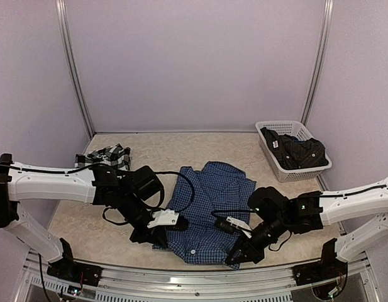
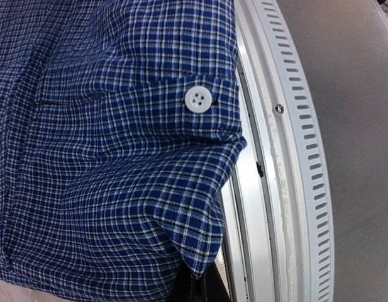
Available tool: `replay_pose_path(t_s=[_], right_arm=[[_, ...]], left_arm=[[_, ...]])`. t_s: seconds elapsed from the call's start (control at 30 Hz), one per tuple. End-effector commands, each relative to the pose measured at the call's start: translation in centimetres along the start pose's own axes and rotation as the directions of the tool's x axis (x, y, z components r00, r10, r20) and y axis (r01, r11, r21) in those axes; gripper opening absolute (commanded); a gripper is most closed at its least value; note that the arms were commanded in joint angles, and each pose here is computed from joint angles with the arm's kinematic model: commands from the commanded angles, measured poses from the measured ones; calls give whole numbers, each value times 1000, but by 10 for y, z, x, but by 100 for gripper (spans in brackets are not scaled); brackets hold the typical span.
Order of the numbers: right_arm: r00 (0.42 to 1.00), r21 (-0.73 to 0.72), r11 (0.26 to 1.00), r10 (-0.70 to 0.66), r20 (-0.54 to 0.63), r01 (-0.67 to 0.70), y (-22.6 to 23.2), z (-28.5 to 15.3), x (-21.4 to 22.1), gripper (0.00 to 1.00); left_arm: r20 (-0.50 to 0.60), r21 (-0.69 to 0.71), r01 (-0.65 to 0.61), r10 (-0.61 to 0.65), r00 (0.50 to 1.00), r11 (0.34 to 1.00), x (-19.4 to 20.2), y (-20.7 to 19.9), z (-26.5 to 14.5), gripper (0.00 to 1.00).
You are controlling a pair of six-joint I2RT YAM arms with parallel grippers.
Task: Fold and stack the long sleeve shirts
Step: Pick up the 2/3-rectangle-folded shirt from the center of the board, then fold the 2/3-rectangle-folded shirt at the center of the board.
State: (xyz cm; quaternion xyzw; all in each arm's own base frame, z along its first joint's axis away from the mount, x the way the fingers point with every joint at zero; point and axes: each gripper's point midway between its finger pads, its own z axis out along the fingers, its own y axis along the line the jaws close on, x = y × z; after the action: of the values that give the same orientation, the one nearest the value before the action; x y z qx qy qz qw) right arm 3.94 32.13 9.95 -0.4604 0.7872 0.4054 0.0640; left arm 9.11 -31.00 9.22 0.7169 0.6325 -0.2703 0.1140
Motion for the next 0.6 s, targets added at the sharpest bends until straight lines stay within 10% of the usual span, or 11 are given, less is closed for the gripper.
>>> replay_pose_path(t_s=[0.0,0.57], right_arm=[[993,-129,992,14,120,2,18,-24,-26,0],[919,-254,940,293,265,-227,-71,-102,-106,0]], left_arm=[[117,110,22,-35,993,994,-40,-9,-29,0],[295,222,443,-493,818,868,-73,138,-90,0]])
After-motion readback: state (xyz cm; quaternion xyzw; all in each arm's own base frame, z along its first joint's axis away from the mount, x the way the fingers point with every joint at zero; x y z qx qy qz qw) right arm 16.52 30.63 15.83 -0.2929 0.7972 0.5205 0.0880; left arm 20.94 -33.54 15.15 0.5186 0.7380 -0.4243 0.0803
